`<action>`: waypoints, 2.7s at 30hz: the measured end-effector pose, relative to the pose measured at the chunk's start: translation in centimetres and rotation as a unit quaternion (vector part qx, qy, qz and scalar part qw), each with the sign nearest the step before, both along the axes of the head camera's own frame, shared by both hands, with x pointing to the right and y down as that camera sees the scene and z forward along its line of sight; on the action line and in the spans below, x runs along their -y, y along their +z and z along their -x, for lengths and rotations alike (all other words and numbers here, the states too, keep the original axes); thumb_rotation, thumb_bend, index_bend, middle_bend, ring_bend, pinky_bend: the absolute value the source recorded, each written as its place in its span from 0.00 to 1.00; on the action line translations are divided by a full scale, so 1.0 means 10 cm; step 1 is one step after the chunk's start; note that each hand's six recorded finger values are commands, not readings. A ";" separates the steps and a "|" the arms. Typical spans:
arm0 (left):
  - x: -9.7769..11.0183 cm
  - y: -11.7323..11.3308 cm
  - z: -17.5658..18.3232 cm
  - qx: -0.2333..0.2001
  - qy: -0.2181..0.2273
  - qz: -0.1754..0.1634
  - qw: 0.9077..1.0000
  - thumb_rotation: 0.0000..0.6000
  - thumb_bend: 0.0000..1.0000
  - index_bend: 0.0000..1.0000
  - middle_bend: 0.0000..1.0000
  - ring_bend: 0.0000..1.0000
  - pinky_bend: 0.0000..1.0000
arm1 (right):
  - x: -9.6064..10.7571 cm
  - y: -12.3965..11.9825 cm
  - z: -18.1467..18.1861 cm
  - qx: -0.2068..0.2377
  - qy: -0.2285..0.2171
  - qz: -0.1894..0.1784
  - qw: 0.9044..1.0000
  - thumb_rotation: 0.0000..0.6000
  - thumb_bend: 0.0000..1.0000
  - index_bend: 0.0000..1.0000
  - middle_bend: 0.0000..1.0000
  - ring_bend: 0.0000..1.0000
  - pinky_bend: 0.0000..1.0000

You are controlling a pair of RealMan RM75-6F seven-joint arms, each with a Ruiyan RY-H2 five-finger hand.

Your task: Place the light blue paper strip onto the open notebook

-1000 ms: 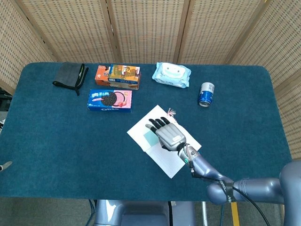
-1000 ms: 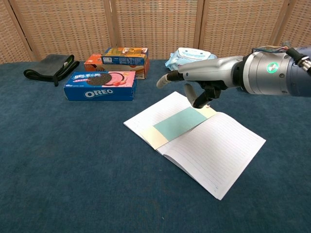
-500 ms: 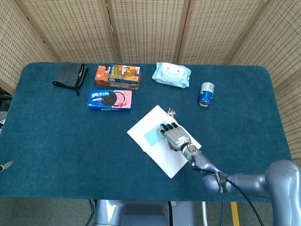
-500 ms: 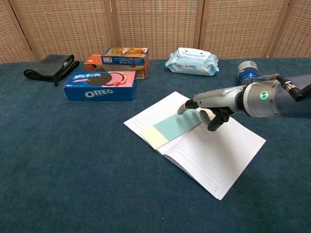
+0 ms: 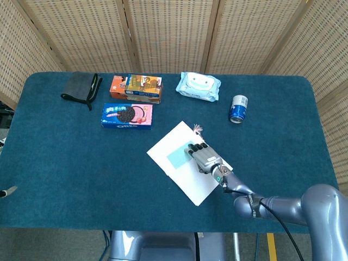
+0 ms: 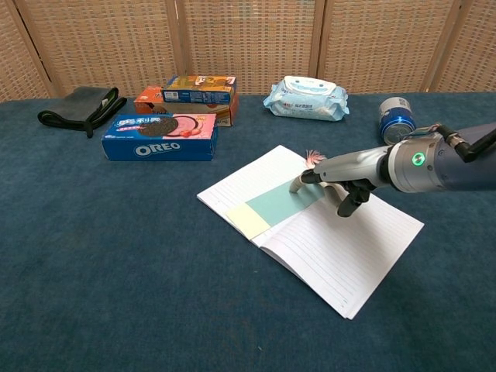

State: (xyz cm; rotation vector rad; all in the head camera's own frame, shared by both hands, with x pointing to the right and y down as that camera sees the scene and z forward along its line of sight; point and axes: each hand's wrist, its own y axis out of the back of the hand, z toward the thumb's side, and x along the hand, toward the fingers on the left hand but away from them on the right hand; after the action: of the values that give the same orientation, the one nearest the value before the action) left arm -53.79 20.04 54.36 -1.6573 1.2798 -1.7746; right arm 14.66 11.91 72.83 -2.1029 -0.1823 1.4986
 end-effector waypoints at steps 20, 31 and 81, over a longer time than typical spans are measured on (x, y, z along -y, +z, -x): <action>0.01 0.02 0.00 0.001 -0.003 0.002 1.000 1.00 0.00 0.00 0.00 0.00 0.00 | 0.13 -0.02 0.12 -0.015 -0.088 -0.043 0.995 1.00 1.00 0.00 0.00 0.00 0.00; 0.01 0.03 -0.03 0.002 0.000 0.004 1.000 1.00 0.00 0.00 0.00 0.00 0.00 | 0.14 -0.07 -0.06 -0.046 -0.126 -0.050 0.990 1.00 1.00 0.00 0.00 0.00 0.00; 0.00 0.04 -0.03 0.002 -0.001 0.005 1.000 1.00 0.00 0.00 0.00 0.00 0.00 | 0.19 -0.26 0.03 -0.022 -0.148 -0.080 0.985 1.00 1.00 0.00 0.00 0.00 0.00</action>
State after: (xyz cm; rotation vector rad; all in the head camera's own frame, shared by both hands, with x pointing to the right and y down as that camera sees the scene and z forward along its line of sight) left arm -53.49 20.00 54.76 -1.6588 1.2725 -1.7878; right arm 14.35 10.04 70.28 -1.8743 0.0271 1.3061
